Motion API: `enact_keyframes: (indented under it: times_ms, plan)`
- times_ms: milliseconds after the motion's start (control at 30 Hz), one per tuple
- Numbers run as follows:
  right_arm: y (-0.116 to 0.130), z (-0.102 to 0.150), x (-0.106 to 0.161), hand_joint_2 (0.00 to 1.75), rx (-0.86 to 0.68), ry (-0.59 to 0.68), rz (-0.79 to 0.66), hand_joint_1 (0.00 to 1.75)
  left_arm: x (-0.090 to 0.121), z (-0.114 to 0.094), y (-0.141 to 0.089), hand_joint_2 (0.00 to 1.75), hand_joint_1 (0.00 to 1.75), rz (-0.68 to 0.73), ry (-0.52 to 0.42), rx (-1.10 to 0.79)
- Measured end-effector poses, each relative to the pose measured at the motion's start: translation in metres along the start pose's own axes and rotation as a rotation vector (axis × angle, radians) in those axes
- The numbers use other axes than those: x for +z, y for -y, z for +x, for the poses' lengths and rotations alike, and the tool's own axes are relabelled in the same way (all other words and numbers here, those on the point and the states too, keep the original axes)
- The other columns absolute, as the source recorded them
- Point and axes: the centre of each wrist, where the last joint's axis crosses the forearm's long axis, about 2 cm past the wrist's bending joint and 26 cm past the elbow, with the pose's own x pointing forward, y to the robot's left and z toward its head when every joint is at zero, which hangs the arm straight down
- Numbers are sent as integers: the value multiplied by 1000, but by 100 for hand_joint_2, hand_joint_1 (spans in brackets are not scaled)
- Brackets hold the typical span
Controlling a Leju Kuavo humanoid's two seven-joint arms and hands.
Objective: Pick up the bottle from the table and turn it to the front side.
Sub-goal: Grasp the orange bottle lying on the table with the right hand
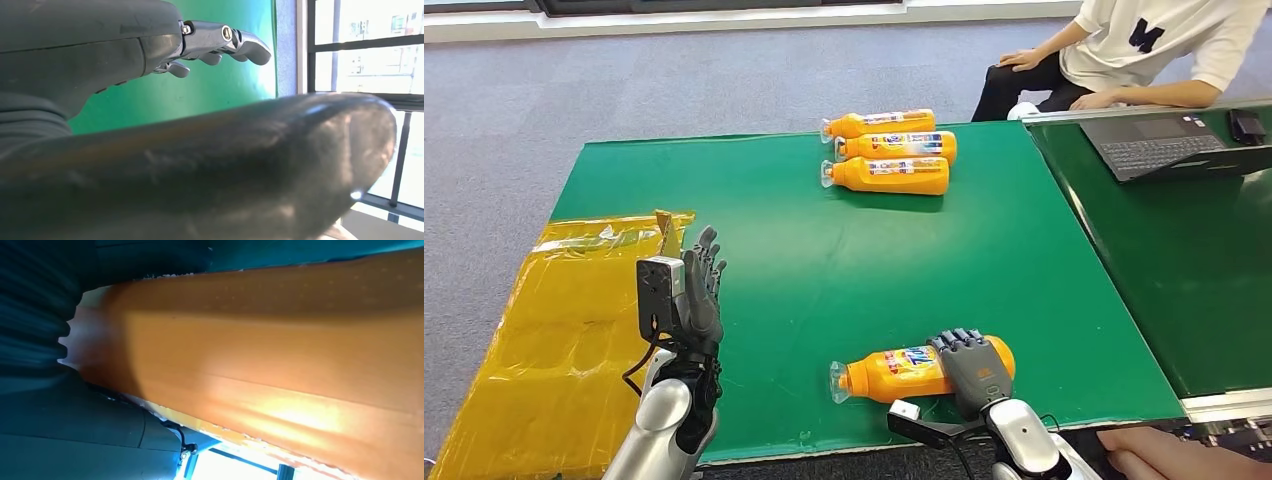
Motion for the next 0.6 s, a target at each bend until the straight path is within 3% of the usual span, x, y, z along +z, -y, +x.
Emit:
enact_keyframes:
  times_ms: [167, 300, 500, 600]
  plan:
    - [0, 1, 0, 175, -6, 6, -20, 175, 1, 0, -1, 0, 0, 33, 11, -21]
    - [6, 6, -3, 175, -84, 50, -132, 175, 4, 1, -1, 0, 0, 56, 40, -35]
    - [38, 20, -27, 175, -485, 187, -501, 175, 6, 0, 4, 0, 0, 39, 74, -25]
    - [49, 28, -36, 175, -608, 197, -592, 175, 6, 0, 7, 0, 0, 29, 77, -18]
